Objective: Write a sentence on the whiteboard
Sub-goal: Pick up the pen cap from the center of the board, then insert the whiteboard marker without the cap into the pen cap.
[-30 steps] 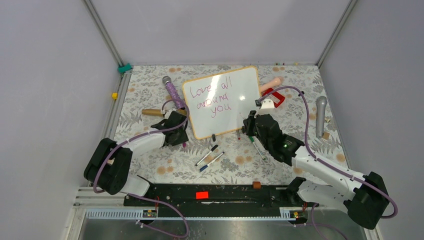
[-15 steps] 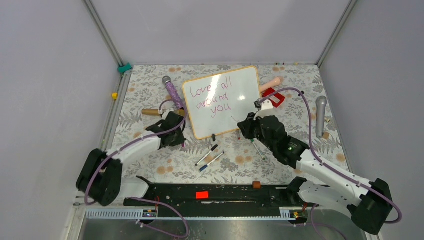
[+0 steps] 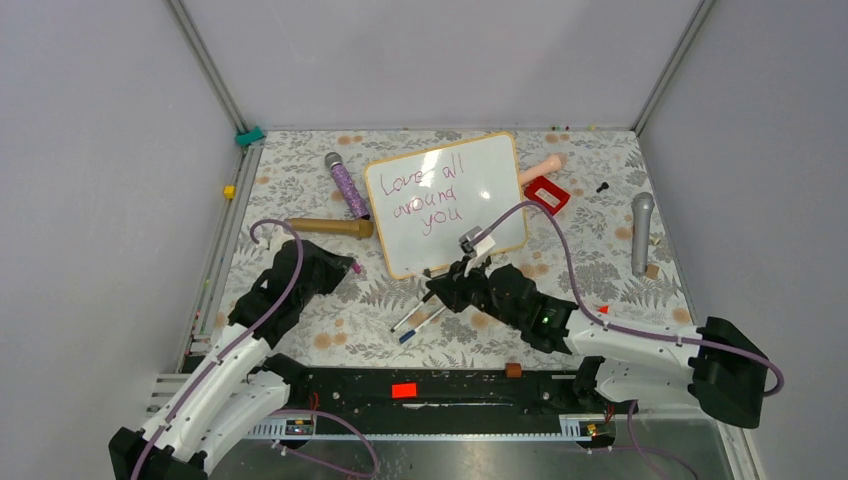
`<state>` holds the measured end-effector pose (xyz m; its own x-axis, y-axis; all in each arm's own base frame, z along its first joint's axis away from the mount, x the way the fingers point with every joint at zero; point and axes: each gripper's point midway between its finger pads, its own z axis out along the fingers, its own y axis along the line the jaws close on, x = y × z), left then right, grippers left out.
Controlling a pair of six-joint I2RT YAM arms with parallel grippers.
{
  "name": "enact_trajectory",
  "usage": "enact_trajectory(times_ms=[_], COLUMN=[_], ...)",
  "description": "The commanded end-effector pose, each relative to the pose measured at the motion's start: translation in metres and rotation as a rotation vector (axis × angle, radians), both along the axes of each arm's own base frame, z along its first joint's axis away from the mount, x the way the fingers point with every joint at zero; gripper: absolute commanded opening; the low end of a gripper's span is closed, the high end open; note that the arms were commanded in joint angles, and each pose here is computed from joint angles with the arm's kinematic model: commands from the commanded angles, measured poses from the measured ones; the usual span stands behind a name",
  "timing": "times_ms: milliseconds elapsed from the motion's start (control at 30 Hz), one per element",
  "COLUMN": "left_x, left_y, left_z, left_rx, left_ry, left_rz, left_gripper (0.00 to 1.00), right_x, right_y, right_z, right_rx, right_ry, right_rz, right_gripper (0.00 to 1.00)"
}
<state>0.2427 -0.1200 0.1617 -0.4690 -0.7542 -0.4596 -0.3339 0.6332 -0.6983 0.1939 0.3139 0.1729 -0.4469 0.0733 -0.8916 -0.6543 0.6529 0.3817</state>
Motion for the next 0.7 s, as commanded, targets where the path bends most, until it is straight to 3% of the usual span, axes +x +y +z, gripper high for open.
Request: enact_trajectory(times_ms=[0, 267, 667], left_x=[-0.006, -0.006, -0.007], left_y=[-0.002, -0.018, -0.024], left_z=[-0.006, -0.009, -0.004], left_rx=[-0.184, -0.327, -0.371], left_ry=[0.108, 0.178, 0.173], left_rz=[0.100, 0.080, 0.061], left_gripper=[0.00, 0.00, 0.00], right_x=[-0.004, -0.015, -0.008], right_y=[0.032, 0.065, 0.089], right_z=[0.054, 0.050, 0.037], right_rx=[0.150, 0.117, 0.053], right_ry=[-0.180, -0.212, -0.164], right_rz=[0.025, 0.052, 0.045], right_gripper=[0.00, 0.00, 0.00])
